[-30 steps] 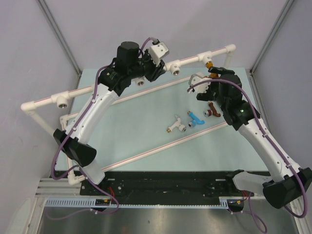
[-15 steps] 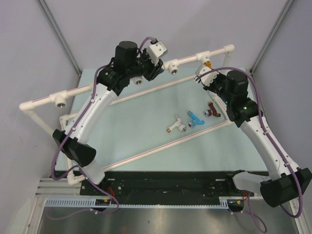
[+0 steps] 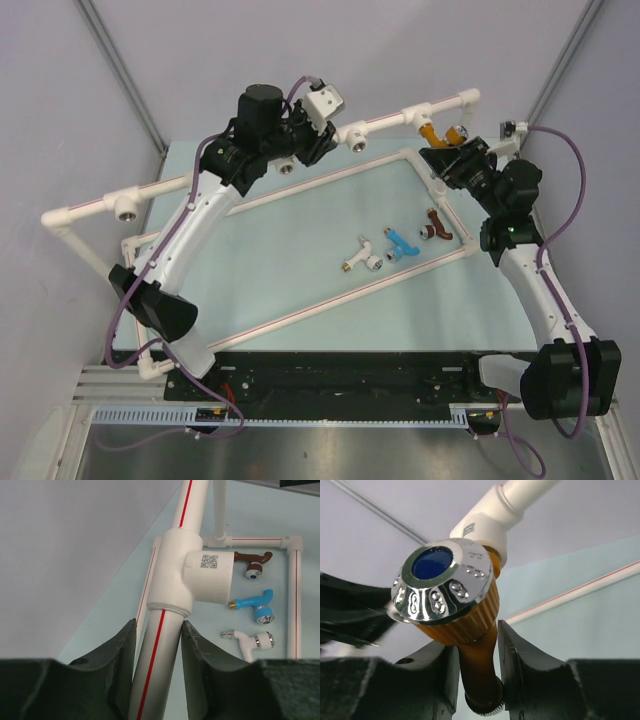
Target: Install the water faucets
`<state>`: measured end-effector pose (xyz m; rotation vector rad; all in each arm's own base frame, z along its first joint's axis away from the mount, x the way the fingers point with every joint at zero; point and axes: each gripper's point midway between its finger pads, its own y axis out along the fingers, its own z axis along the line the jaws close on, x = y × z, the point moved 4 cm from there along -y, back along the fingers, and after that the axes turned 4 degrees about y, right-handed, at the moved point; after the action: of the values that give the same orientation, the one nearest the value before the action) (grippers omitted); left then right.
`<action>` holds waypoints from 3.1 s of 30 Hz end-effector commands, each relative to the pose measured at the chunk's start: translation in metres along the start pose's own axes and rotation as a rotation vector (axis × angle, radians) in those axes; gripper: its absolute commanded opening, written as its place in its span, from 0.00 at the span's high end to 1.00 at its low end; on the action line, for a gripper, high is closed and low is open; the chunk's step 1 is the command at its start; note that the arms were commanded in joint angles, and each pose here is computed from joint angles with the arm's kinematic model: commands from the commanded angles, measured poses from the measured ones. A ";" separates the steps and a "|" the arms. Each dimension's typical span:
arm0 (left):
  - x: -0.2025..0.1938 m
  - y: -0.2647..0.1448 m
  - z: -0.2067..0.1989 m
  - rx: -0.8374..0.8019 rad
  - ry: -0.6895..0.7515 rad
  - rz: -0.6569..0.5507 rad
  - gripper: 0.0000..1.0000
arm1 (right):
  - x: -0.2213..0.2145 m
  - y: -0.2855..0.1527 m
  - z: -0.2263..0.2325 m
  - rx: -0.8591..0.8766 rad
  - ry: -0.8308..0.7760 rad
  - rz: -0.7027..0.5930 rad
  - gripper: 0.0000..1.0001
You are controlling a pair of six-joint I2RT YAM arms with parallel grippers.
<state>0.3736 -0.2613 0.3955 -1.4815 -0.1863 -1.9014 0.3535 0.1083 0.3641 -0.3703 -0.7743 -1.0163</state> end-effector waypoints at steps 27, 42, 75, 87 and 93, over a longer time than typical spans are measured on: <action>-0.052 0.007 -0.063 -0.227 -0.213 0.236 1.00 | 0.059 -0.083 0.010 -0.150 -0.051 -0.436 0.00; -0.050 0.006 -0.064 -0.229 -0.221 0.233 1.00 | 0.033 -0.068 0.063 -0.006 -1.340 -0.059 0.00; -0.051 0.003 -0.066 -0.237 -0.212 0.231 1.00 | 0.048 -0.015 0.098 0.354 0.311 -0.174 1.00; -0.050 0.000 -0.064 -0.225 -0.206 0.229 1.00 | 0.065 -0.022 0.068 0.420 1.067 -0.360 0.92; -0.050 0.001 -0.064 -0.224 -0.208 0.231 1.00 | 0.050 -0.030 0.053 0.296 0.826 -0.327 0.21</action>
<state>0.3682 -0.2654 0.3943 -1.5026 -0.1674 -1.9035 0.3490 0.1064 0.3903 0.3634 -0.0029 -1.1934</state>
